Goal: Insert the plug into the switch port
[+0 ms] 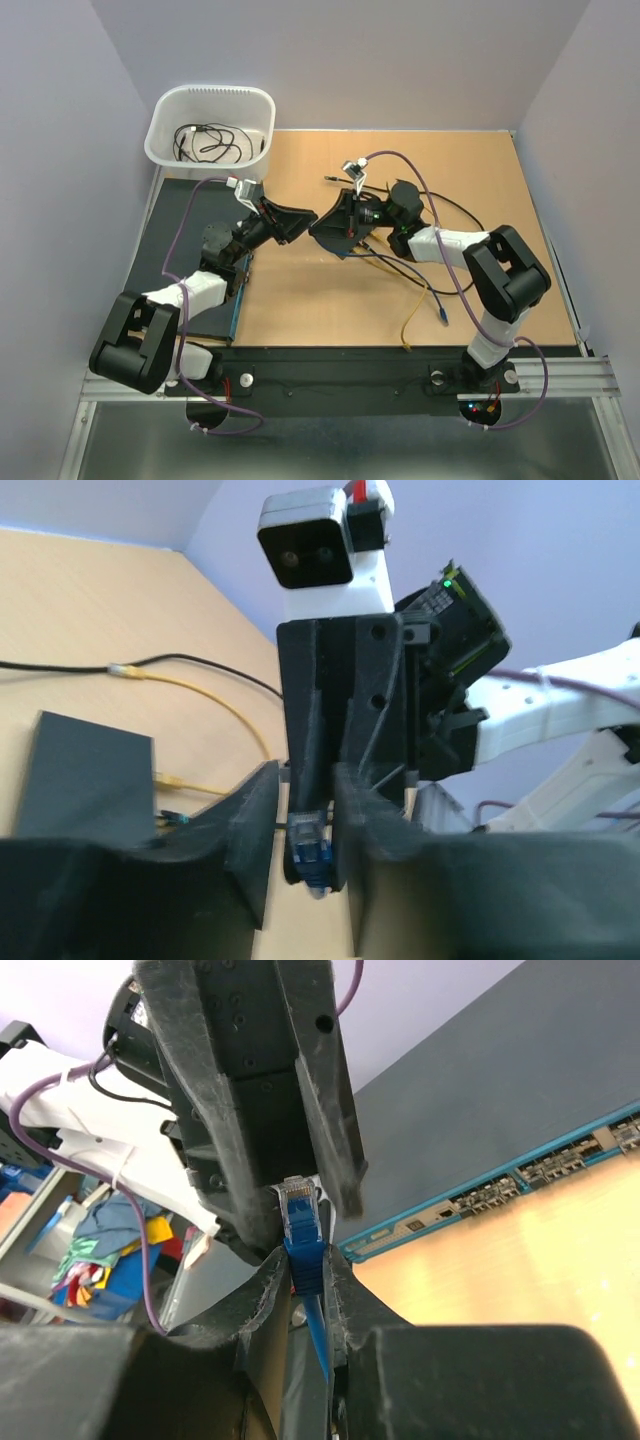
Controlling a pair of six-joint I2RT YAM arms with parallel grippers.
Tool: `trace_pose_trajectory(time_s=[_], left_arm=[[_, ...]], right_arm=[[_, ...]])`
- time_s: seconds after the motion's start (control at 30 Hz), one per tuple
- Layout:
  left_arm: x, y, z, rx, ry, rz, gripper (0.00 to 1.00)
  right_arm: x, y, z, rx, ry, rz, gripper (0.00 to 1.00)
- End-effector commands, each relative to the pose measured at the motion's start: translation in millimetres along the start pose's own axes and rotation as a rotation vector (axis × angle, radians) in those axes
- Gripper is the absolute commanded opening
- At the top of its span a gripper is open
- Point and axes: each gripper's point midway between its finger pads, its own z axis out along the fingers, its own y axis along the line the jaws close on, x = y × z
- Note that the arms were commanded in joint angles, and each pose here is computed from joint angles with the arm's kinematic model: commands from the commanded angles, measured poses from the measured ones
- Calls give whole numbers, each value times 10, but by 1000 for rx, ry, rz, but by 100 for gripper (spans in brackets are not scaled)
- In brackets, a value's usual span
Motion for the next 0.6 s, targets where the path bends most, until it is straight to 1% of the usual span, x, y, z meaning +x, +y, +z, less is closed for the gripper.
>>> trace_pose_trajectory(time_s=[0.0,0.07,0.1,0.13,0.17,0.2,0.23,0.27,0.3,0.33,0.37,0.43,0.53,0.57], left_arm=[[-355,-366,-25,108,-114,191,54],[-403,-200,-46,10,-116,188,62],[-461,-116,-57,-44,-122,223,65],[-481,69,-125,-168,-120,194,76],[-531,190,-189,-245,-128,201,78],[-675,184,-260,-299,-162,248,82],[-663,454,-410,-467,-162,221,84],[-711,545,-513,-547,-178,227,86],[-779,606,-610,-621,-200,237,87],[-826,779,-860,-785,-244,222,92],[-852,845,-984,-851,-266,211,92],[-848,931,-1220,-964,-298,186,92],[-802,1042,-1487,-1089,-318,163,92],[-779,1068,-1532,-1109,-317,158,92]], right_arm=[[-98,78,-77,10,-52,-88,0],[-8,-31,-97,50,-34,-80,0],[8,-119,-112,89,-37,-73,1],[33,-185,-126,120,-32,-76,1],[132,-364,-137,203,-10,-73,0],[185,-448,-126,252,9,-85,0],[243,-529,-104,307,36,-107,0],[205,-582,-33,351,67,-224,1],[460,-723,39,479,145,-212,0],[590,-828,95,525,204,-269,0],[697,-786,249,561,246,-300,1],[826,-823,359,588,287,-330,1],[1006,-913,595,632,355,-390,0],[1120,-973,598,657,417,-419,0]])
